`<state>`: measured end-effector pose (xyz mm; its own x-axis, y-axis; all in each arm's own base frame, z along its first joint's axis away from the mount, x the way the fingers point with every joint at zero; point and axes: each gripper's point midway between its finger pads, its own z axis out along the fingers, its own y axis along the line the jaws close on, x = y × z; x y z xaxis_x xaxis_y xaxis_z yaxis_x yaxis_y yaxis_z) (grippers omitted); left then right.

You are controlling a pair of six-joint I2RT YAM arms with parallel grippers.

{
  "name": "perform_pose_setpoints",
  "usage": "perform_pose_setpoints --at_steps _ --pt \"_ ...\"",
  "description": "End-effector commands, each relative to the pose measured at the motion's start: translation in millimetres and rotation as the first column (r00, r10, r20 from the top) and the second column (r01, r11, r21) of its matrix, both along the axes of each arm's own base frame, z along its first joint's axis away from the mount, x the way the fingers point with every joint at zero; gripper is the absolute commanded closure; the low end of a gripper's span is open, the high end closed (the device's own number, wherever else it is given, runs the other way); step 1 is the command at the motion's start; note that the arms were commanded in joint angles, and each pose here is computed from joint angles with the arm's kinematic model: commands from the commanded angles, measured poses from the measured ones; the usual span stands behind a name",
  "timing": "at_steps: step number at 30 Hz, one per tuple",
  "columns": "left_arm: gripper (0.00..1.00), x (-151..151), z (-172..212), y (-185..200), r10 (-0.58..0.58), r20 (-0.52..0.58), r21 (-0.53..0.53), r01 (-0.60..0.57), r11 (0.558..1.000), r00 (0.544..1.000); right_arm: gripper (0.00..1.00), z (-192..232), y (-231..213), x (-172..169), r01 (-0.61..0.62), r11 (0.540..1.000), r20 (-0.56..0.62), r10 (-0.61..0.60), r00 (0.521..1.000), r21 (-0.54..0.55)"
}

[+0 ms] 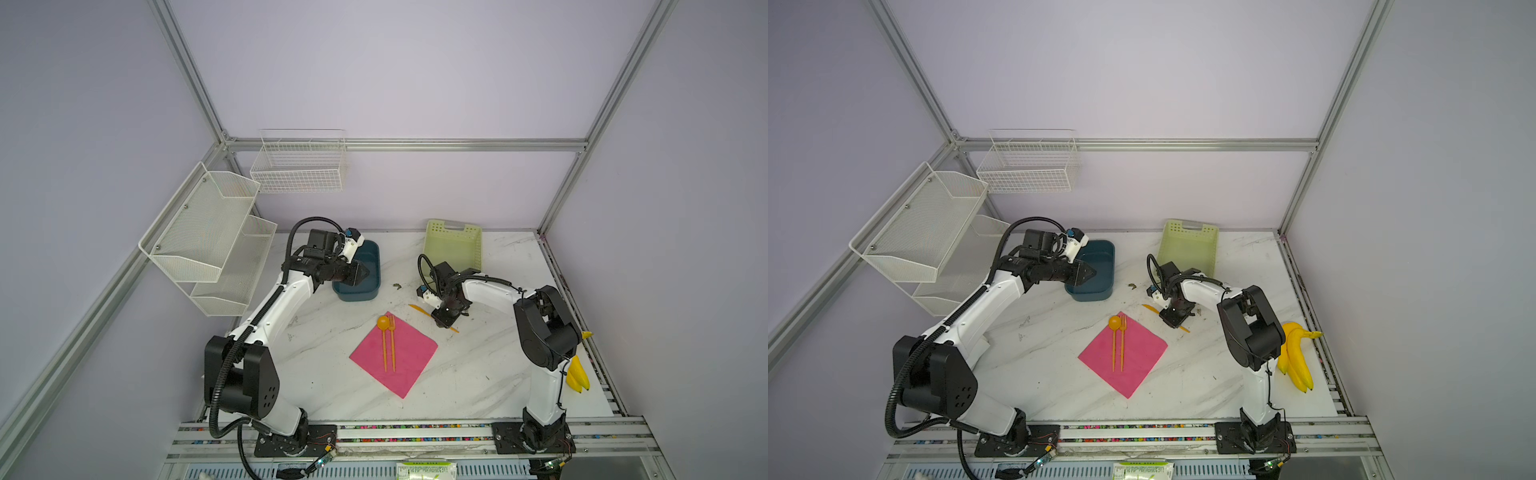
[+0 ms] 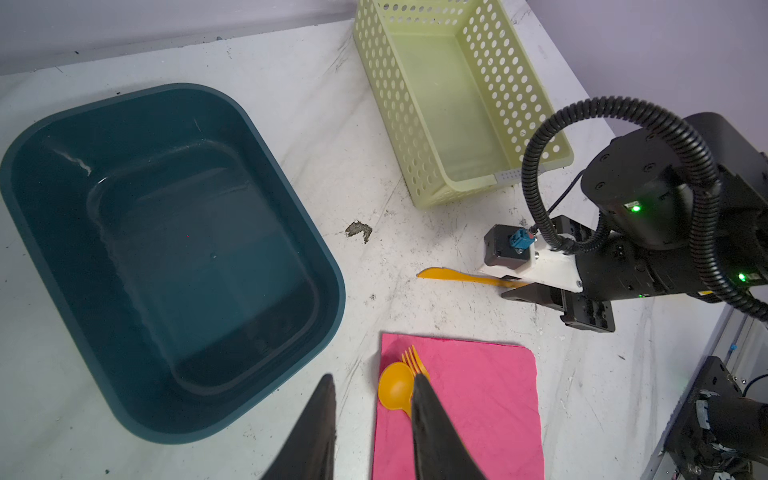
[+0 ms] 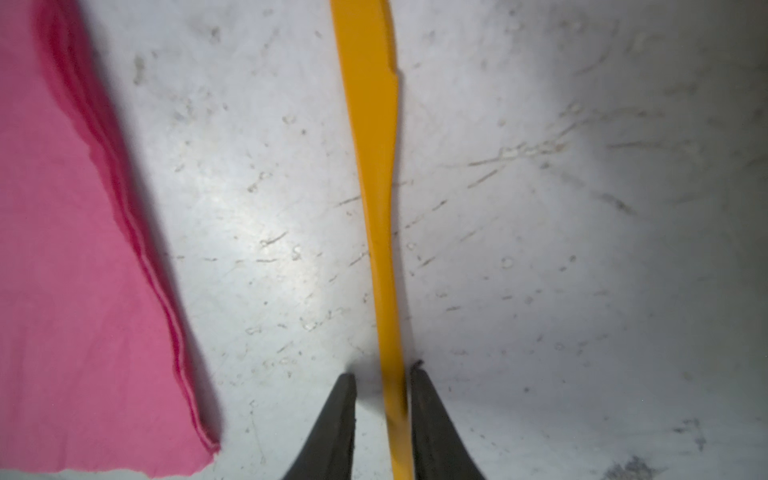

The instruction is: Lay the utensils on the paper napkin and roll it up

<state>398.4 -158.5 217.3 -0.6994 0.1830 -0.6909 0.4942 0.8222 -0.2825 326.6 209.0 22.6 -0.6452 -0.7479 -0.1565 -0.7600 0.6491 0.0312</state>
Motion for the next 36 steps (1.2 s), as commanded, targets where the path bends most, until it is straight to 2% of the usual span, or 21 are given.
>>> perform_pose_setpoints --at_steps 1,8,12,17,21,24,27,29,32,34,36 --pt "0.69 -2 -11 1 -0.024 -0.004 0.005 0.024 1.000 1.000 0.79 -11 -17 -11 0.017 0.997 -0.021 -0.019 1.000 -0.078" --pt "0.69 -1 -13 1 -0.022 -0.010 0.006 0.022 1.000 1.000 0.91 -16 -14 -9 0.034 0.994 0.021 -0.032 0.999 -0.105" --pt "0.69 -2 -13 1 -0.022 -0.012 0.005 0.022 1.000 1.000 1.00 -5 -7 -5 0.063 0.996 0.056 -0.060 0.997 -0.060" --pt "0.69 -4 -7 -4 -0.036 -0.006 -0.036 0.036 0.999 0.999 1.00 46 22 8 0.088 0.986 0.143 -0.108 0.984 0.142" --pt "0.69 -9 11 -17 -0.073 0.032 -0.132 0.077 0.988 0.997 1.00 89 49 14 0.068 0.940 0.182 -0.135 0.974 0.333" --pt "0.68 -16 36 -30 -0.118 0.092 -0.231 0.136 0.964 0.989 1.00 124 69 17 0.047 0.878 0.201 -0.161 0.966 0.476" --pt "0.65 -29 69 -43 -0.180 0.190 -0.313 0.233 0.921 0.965 1.00 171 86 19 0.008 0.790 0.233 -0.191 0.954 0.613" --pt "0.63 -41 92 -46 -0.199 0.275 -0.349 0.290 0.891 0.941 1.00 210 96 15 -0.050 0.707 0.263 -0.196 0.945 0.706" --pt "0.60 -52 116 -50 -0.202 0.346 -0.405 0.340 0.849 0.916 1.00 261 105 3 -0.142 0.584 0.305 -0.191 0.933 0.799" --pt "0.60 -59 133 -53 -0.210 0.397 -0.432 0.384 0.816 0.893 1.00 292 107 -5 -0.176 0.499 0.312 -0.202 0.928 0.848" --pt "0.60 -65 148 -54 -0.198 0.440 -0.459 0.409 0.788 0.876 1.00 315 109 -14 -0.231 0.438 0.339 -0.186 0.922 0.869"
